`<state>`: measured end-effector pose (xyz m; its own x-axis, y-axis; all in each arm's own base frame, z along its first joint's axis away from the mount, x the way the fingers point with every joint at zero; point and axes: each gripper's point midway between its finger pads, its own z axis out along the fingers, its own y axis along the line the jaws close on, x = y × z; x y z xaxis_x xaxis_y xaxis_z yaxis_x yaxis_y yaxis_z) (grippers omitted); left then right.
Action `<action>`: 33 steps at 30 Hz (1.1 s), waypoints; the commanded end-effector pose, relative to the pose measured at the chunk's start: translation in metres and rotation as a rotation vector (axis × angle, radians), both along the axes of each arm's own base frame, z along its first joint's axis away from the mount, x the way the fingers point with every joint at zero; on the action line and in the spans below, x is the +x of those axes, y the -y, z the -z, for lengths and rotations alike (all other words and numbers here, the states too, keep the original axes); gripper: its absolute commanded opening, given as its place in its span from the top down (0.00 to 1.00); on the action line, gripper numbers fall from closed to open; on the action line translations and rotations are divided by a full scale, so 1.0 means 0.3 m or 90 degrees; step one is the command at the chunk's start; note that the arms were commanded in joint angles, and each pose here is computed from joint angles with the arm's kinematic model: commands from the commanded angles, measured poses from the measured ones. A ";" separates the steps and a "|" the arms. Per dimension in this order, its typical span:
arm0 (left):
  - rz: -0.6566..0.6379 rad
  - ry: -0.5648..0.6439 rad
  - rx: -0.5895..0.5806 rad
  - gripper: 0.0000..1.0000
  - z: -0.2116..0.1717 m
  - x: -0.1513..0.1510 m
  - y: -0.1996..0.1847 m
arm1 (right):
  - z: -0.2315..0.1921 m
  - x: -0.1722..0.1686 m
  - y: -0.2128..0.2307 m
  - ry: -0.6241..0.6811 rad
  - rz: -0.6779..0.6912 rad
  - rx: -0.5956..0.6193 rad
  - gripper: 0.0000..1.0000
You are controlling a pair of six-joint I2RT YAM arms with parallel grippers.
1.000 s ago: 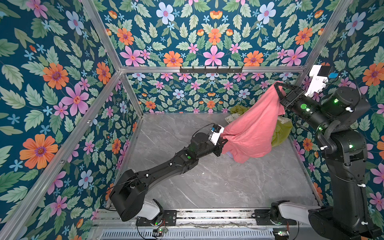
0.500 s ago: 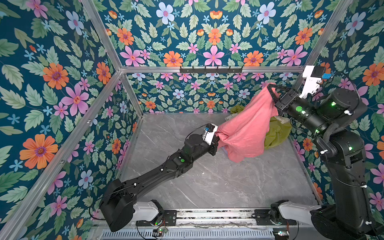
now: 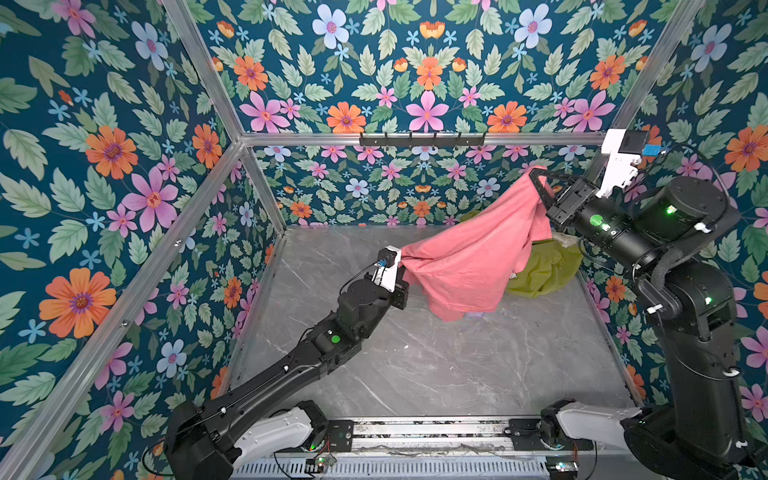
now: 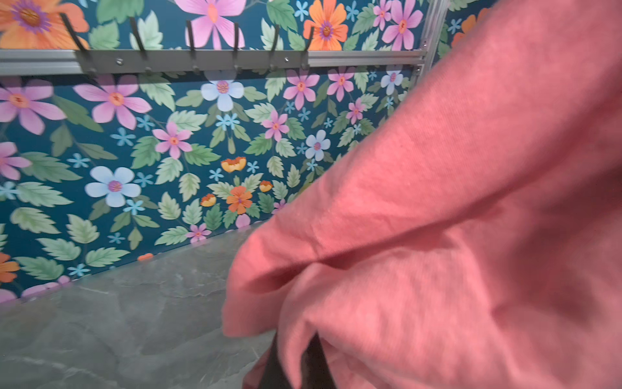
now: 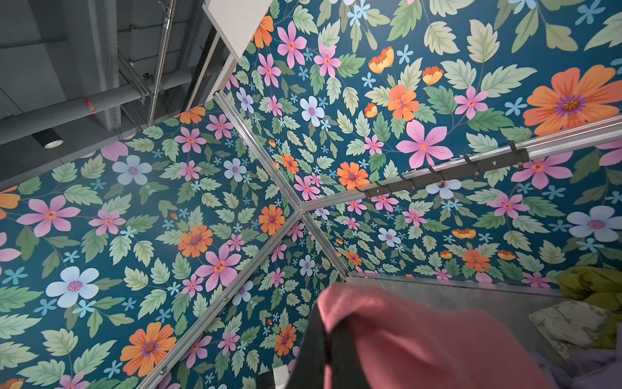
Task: Pick out a specific cloth from the pile
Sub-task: 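Grasp the pink shirt's lower edge with the left gripper and pull it toward the robot, then lower the pink shirt onto the table nearer the robot with both grippers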
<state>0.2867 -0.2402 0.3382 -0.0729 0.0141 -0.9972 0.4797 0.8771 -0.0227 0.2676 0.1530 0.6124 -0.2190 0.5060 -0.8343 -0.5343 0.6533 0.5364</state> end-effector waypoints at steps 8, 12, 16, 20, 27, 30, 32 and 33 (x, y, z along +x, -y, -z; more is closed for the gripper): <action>-0.124 0.023 0.031 1.00 -0.041 -0.021 -0.184 | 0.069 -0.003 -0.071 -0.018 -0.008 -0.040 1.00; -0.167 0.040 0.027 1.00 -0.074 -0.039 -0.258 | 0.116 -0.003 -0.098 -0.047 -0.020 -0.049 1.00; -0.200 0.058 0.021 1.00 -0.115 -0.063 -0.320 | 0.169 -0.007 -0.132 -0.078 -0.035 -0.050 1.00; -0.225 0.073 0.013 1.00 -0.155 -0.096 -0.384 | 0.253 -0.026 -0.209 -0.100 -0.053 -0.104 1.00; -0.239 0.049 0.040 1.00 -0.120 -0.130 -0.438 | 0.475 -0.026 -0.259 -0.220 -0.083 -0.123 1.00; -0.242 0.011 0.052 1.00 -0.082 -0.137 -0.450 | 0.602 -0.034 -0.260 -0.282 -0.083 -0.121 1.00; -0.243 -0.029 0.071 1.00 -0.036 -0.141 -0.453 | 0.689 -0.043 -0.253 -0.323 -0.078 -0.120 1.00; -0.244 -0.049 0.080 1.00 -0.009 -0.144 -0.455 | 0.729 -0.051 -0.247 -0.343 -0.075 -0.120 1.00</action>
